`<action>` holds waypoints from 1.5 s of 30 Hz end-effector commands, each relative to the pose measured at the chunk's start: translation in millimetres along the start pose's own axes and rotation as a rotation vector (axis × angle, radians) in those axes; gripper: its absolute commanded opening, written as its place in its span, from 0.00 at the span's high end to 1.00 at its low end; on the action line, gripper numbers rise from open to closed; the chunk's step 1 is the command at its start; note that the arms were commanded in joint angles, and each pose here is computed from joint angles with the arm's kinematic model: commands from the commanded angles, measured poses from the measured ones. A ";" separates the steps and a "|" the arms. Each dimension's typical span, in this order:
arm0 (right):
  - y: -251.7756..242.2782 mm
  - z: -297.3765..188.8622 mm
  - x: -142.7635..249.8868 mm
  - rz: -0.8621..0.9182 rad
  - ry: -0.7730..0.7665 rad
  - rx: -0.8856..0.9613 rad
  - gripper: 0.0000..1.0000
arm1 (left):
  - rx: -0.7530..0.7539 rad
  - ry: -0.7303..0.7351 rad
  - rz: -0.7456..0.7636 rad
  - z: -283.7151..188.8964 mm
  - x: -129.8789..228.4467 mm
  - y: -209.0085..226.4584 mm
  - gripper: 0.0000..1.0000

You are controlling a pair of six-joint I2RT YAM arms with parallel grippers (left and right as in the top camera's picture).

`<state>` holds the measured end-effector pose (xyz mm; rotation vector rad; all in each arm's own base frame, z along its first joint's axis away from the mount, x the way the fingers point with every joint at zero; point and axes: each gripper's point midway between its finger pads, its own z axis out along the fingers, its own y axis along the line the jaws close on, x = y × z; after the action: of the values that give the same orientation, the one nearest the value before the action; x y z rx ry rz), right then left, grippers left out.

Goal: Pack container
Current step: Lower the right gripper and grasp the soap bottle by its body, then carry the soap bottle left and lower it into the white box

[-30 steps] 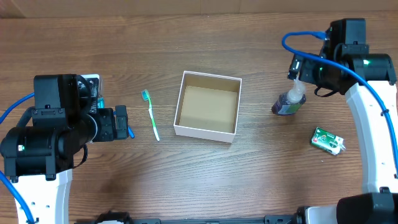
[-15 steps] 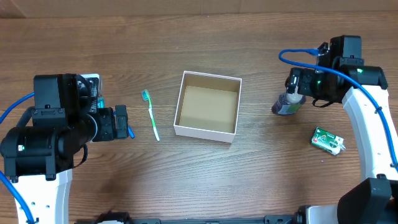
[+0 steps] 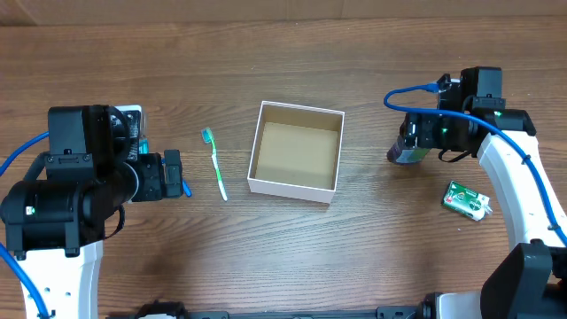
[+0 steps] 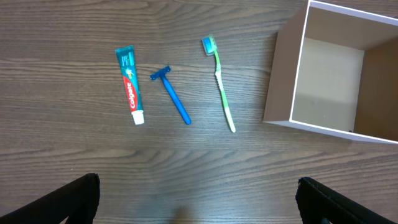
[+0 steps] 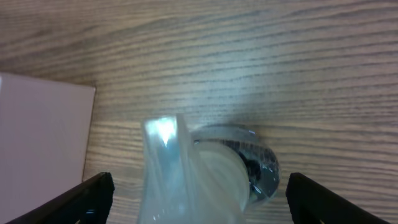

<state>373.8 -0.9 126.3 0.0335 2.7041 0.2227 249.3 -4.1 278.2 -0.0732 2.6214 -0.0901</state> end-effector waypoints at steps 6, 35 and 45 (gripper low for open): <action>5.5 1.5 -7.5 -0.014 -0.031 -0.017 0.27 | 0.001 -0.027 0.019 -6.7 -5.8 0.3 0.00; 9.5 -19.4 -31.3 -0.006 -0.082 -0.020 0.96 | -0.019 -0.027 0.019 -6.7 -5.9 3.7 0.00; 71.0 -96.5 -67.9 -0.144 -0.180 -0.037 0.96 | -0.023 -0.028 0.019 -6.8 -6.0 4.4 0.00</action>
<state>384.4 17.7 183.6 -0.0235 2.6725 0.2205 249.2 -2.6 278.1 -0.0758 2.6219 -0.0785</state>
